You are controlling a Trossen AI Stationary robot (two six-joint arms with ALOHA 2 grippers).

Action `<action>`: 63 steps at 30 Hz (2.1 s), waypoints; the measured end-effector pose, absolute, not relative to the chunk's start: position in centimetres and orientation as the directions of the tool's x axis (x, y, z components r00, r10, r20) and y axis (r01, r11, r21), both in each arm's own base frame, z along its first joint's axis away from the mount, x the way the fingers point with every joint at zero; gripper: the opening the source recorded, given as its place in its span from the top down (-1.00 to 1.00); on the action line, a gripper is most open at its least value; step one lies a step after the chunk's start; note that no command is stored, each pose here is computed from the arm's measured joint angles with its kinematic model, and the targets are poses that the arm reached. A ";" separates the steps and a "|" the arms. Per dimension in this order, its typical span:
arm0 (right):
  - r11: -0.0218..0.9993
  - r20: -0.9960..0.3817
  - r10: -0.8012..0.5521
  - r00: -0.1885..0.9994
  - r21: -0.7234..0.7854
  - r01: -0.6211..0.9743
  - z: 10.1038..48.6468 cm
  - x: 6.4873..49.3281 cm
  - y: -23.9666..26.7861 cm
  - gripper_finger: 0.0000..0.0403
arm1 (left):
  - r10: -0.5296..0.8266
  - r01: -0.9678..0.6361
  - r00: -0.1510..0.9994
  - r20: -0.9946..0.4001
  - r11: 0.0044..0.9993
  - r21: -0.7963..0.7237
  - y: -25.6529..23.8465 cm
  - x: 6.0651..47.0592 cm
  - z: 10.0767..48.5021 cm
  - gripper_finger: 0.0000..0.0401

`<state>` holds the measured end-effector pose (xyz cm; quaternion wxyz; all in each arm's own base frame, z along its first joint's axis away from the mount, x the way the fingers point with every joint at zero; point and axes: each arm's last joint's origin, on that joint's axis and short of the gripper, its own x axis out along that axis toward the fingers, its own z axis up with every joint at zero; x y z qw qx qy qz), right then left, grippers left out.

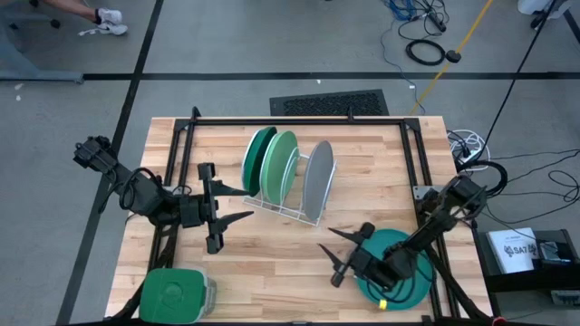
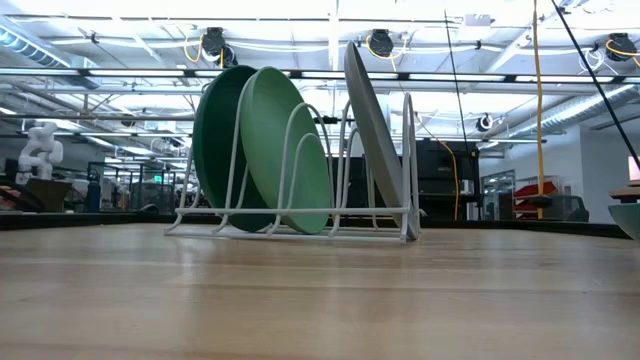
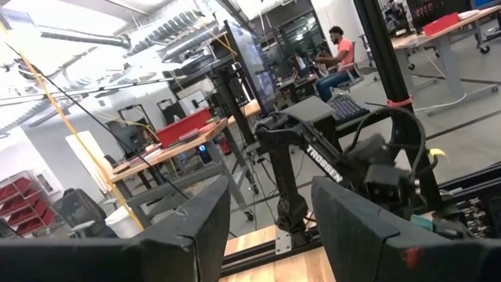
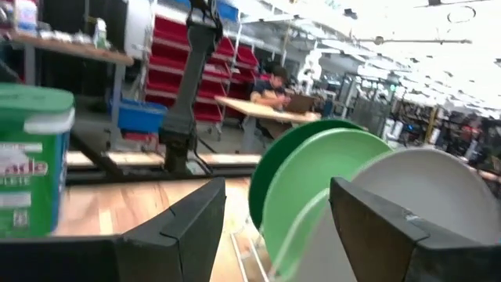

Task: Sort dishes
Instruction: Put the dark green plate into the white dish rack

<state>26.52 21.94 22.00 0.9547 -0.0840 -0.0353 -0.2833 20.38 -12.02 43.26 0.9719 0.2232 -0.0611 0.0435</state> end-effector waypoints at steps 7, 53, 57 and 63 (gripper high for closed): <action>0.828 0.045 -0.551 0.834 -0.095 0.552 24.2 23.0 23.9 -0.11 | 0.057 -0.112 0.989 0.138 0.897 0.429 -12.0 20.4 43.3 0.10; 0.907 -0.851 -0.196 0.487 0.032 0.420 21.2 24.0 21.5 0.02 | 0.148 -0.153 0.988 0.047 0.879 0.451 -11.4 25.4 40.3 0.10; 0.889 -0.897 -0.040 0.441 0.170 0.426 23.3 24.3 22.7 0.02 | 0.148 -0.151 0.988 0.043 0.878 0.454 -11.4 25.4 40.2 0.10; 0.807 -0.933 0.043 0.358 0.244 0.538 22.6 24.4 23.3 0.02 | 0.148 -0.149 0.988 0.039 0.877 0.456 -11.4 25.4 40.2 0.10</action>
